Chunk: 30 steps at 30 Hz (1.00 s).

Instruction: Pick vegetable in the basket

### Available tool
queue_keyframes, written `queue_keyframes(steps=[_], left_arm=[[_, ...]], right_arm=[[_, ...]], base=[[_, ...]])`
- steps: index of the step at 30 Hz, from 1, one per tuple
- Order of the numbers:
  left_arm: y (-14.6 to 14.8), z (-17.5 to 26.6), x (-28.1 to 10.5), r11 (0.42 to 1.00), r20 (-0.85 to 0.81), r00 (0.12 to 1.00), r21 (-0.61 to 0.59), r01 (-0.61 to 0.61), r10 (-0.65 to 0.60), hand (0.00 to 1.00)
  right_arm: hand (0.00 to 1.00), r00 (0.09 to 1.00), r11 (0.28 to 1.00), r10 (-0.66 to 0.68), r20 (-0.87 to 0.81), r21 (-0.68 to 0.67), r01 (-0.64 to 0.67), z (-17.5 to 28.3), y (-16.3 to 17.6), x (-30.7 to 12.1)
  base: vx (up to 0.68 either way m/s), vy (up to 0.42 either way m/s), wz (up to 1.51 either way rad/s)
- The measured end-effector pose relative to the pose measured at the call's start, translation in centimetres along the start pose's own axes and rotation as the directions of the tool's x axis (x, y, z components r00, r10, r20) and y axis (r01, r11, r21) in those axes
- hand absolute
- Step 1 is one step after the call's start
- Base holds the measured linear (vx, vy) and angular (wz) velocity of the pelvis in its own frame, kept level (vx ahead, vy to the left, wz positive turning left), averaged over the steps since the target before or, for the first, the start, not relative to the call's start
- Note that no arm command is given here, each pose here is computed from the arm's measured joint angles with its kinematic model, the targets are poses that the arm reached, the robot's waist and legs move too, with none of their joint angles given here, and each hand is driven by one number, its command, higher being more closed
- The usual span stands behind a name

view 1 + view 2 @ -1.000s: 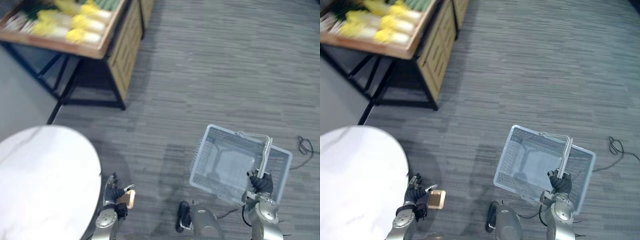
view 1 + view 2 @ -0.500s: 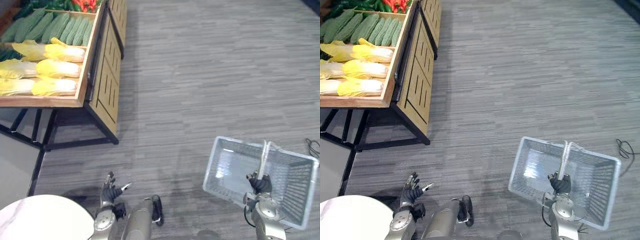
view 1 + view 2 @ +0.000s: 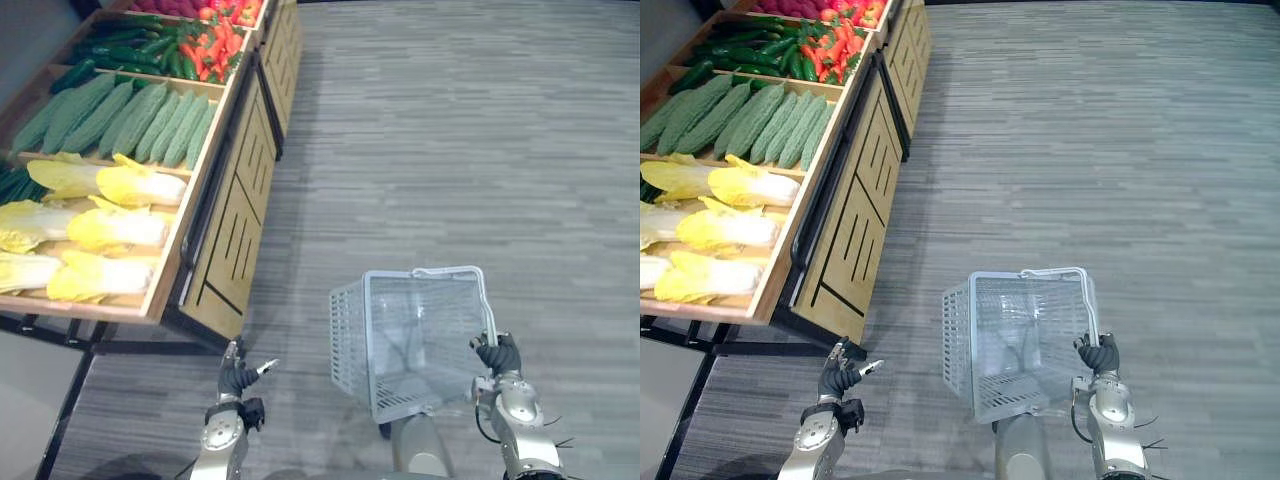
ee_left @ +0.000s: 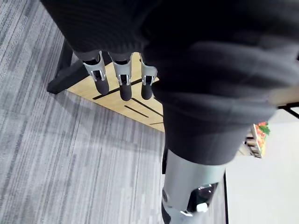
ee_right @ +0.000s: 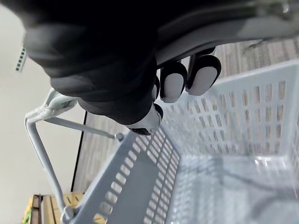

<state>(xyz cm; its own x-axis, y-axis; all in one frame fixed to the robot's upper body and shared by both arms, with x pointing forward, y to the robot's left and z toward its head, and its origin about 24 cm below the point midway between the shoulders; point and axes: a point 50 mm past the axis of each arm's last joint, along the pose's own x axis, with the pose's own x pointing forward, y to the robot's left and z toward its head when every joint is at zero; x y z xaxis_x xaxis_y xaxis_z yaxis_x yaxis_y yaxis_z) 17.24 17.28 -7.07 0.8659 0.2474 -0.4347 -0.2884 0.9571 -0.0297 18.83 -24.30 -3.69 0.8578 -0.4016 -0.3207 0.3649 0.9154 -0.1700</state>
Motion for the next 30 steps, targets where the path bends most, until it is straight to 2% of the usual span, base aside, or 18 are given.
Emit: queue_keyframes(steps=[3,6,10,16,20,25,30], left_arm=[[-0.2,1.1,0.0,1.0,0.046,0.999,-0.011,0.007,-0.006,0.0],[-0.4,2.7,-0.1,1.0,0.12,0.993,-0.012,0.015,-0.014,0.0],[-0.4,4.0,-0.3,1.0,0.176,0.984,-0.003,0.021,-0.02,0.0],[-0.7,8.0,-1.2,0.999,0.35,0.936,-0.036,0.031,-0.016,0.0],[-0.6,9.8,-1.8,0.999,0.436,0.9,-0.034,0.0,0.015,0.0],[-1.4,11.1,-2.4,0.999,0.501,0.865,-0.044,0.01,0.013,0.0],[-2.9,11.0,-2.8,0.999,0.513,0.858,-0.006,0.043,-0.033,0.0]], right_arm=[[1.0,0.999,0.999,-0.015,0.032,0.035,0.014,0.6,0.0,-0.6],[1.0,0.992,0.99,-0.101,0.069,0.103,0.094,1.6,-1.4,-0.5],[1.0,0.977,0.973,-0.215,-0.004,0.083,0.215,-0.5,-4.3,-0.6],[1.0,0.967,0.981,-0.181,-0.178,0.041,0.191,-4.2,-3.4,-1.0],[1.0,0.972,0.988,-0.132,-0.197,0.049,0.144,-4.5,-2.0,-1.1],[1.0,0.98,0.985,-0.136,-0.144,0.087,0.15,-4.2,-2.1,-2.3],[1.0,0.964,0.978,-0.159,-0.211,0.099,0.183,-6.1,-2.8,-4.4]], base=[[0.5,-0.118,0.44],[0.36,0.031,0.48],[0.4,0.131,0.69],[0.41,0.136,0.56],[0.37,-0.053,0.75],[0.32,-0.27,1.04],[0.21,-0.343,1.34]])
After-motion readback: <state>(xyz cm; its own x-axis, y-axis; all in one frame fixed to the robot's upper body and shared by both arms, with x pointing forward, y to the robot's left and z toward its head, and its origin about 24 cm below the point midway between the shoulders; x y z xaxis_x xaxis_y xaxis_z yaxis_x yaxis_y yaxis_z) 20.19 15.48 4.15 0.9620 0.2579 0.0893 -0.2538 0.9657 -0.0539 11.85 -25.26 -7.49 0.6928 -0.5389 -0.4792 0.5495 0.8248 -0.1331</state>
